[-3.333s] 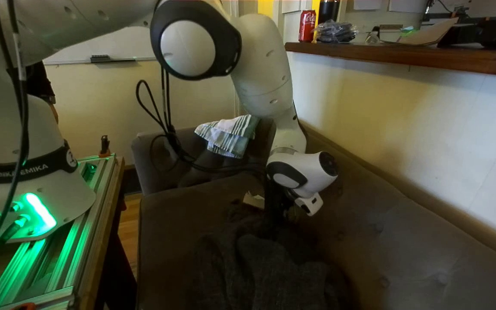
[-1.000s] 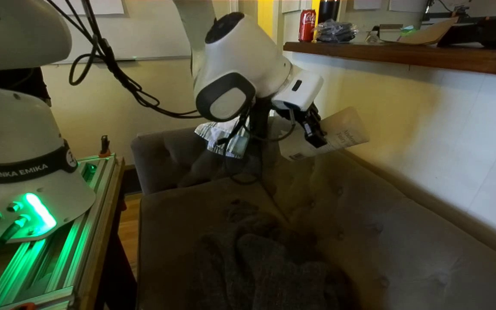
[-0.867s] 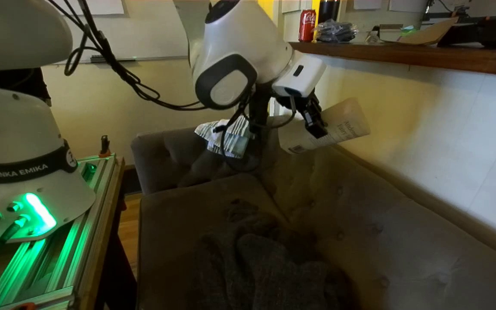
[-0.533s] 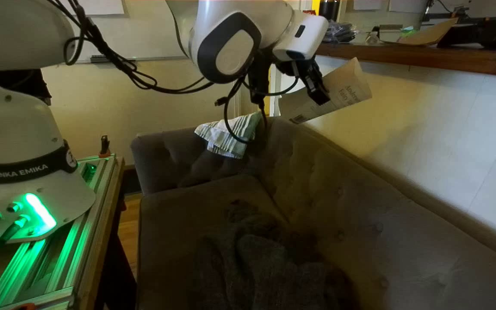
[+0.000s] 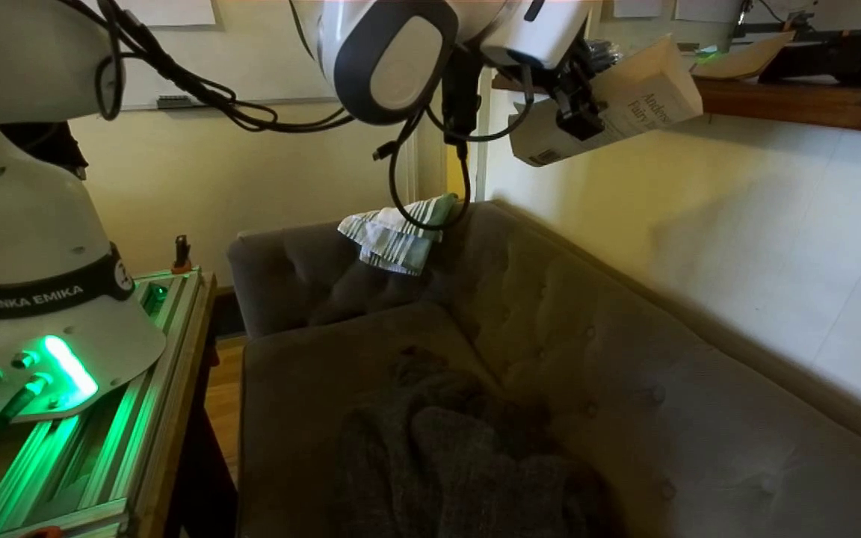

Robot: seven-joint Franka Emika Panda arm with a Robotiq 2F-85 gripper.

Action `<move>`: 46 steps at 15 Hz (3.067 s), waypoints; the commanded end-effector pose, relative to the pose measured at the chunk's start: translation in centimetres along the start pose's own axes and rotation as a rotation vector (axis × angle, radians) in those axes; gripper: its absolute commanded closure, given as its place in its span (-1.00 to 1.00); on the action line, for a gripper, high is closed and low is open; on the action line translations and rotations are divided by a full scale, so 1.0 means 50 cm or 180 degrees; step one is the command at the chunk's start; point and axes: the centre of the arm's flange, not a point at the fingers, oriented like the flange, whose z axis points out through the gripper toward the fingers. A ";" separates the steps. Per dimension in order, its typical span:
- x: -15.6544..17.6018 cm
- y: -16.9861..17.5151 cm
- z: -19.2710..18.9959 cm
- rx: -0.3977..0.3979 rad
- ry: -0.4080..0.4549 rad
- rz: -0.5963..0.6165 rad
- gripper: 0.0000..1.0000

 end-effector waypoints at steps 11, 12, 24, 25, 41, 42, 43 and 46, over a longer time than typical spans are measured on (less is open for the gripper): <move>0.031 -0.105 0.028 0.0567 0.0273 0.0427 0.87; 0.037 -0.123 0.031 0.0627 0.0263 0.0488 0.87; -0.033 -0.342 0.169 0.0979 -0.0137 0.1550 0.87; -0.039 -0.361 0.182 0.1017 -0.0107 0.1640 0.87; -0.160 -0.389 0.300 0.0998 0.0428 0.2021 0.87; -0.168 -0.402 0.314 0.1001 0.0392 0.2072 0.87; -0.174 -0.416 0.326 0.1014 0.0367 0.2123 0.87; -0.181 -0.450 0.362 0.1027 0.0421 0.2325 0.87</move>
